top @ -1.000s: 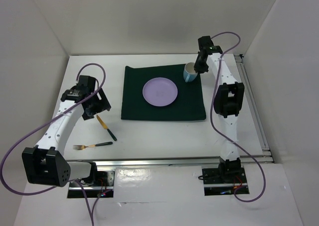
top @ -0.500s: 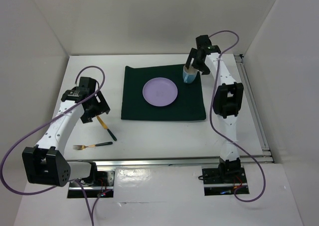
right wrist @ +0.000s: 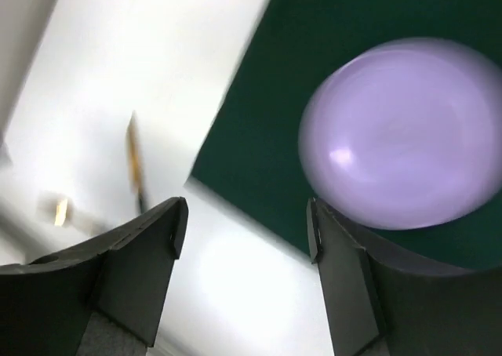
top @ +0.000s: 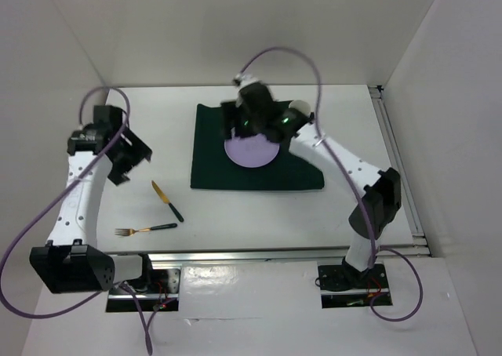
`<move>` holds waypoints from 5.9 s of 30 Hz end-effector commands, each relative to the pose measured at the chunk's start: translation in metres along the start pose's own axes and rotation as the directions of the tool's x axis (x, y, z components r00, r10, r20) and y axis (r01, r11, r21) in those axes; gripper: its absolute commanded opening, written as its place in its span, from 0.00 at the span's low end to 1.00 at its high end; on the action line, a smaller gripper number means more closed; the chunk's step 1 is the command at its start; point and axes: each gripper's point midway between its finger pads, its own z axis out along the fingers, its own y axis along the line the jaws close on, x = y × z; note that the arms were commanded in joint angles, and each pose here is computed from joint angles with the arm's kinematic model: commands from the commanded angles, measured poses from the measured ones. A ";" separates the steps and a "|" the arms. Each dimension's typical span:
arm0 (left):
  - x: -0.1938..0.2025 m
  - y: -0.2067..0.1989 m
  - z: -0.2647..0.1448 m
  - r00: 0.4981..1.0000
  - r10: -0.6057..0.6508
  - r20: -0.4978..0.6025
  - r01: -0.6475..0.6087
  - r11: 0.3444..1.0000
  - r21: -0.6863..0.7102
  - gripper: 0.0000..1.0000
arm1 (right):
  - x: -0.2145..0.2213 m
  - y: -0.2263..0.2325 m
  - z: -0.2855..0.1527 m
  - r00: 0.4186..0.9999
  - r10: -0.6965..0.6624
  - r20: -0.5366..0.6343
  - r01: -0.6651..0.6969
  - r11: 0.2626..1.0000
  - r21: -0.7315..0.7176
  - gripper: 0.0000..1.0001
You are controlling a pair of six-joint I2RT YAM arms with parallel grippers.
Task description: Set the dinner table for one person
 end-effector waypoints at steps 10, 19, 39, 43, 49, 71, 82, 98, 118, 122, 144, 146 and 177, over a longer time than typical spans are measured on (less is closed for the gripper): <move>-0.124 -0.033 -0.088 0.969 -0.144 0.203 0.102 0.974 0.201 0.90 | 0.216 0.183 0.045 0.919 -0.342 -0.195 0.262 0.901 -0.347 0.69; -0.096 -0.014 -0.073 0.981 -0.110 0.157 0.080 0.980 0.181 0.89 | 0.279 0.226 0.093 0.862 -0.458 -0.218 0.361 0.856 -0.370 0.70; -0.090 -0.001 -0.068 0.978 -0.115 0.171 0.086 0.981 0.172 0.89 | 0.273 0.214 0.099 0.849 -0.488 -0.203 0.440 0.866 -0.239 0.00; -0.072 0.009 -0.056 0.982 -0.128 0.136 0.107 0.983 0.150 0.89 | 0.211 0.214 0.082 0.904 -0.403 -0.144 0.369 0.904 -0.218 0.00; -0.042 0.027 -0.036 0.983 -0.157 0.098 0.146 0.983 0.113 0.97 | 0.163 0.138 0.051 0.943 -0.282 -0.178 0.265 0.958 -0.111 0.00; 0.089 0.039 0.076 0.900 -0.328 -0.289 0.321 0.944 -0.071 0.92 | 0.174 -0.178 -0.048 0.907 0.348 -0.238 -0.248 0.897 0.367 0.00; 0.086 0.041 0.101 0.889 -0.362 -0.279 0.335 0.932 -0.140 0.92 | 0.188 -0.208 -0.005 0.880 0.359 -0.312 -0.246 0.905 0.348 0.00; 0.084 0.046 0.117 0.883 -0.381 -0.274 0.338 0.921 -0.194 0.92 | 0.181 -0.222 0.038 0.888 0.393 -0.241 -0.279 0.875 0.396 0.00; 0.092 0.050 0.119 0.872 -0.386 -0.300 0.329 0.918 -0.223 0.92 | 0.196 -0.247 0.048 0.900 0.361 -0.243 -0.213 0.852 0.479 0.29; 0.096 0.050 0.121 0.862 -0.397 -0.315 0.333 0.912 -0.239 0.90 | 0.185 -0.241 0.041 0.913 0.345 -0.216 -0.212 0.857 0.470 0.73; 0.112 0.057 0.089 0.828 -0.473 -0.301 0.423 0.880 -0.216 0.80 | 0.119 -0.203 -0.019 0.942 0.319 -0.107 -0.259 0.891 0.373 0.83; 0.120 0.063 0.096 0.815 -0.486 -0.316 0.419 0.871 -0.258 0.79 | 0.118 -0.202 -0.026 0.944 0.310 -0.111 -0.249 0.894 0.372 0.83; 0.008 -0.160 0.043 0.858 0.514 0.003 -0.507 0.844 0.177 0.00 | 0.091 -0.209 -0.072 0.948 0.312 -0.054 -0.268 0.881 0.391 0.83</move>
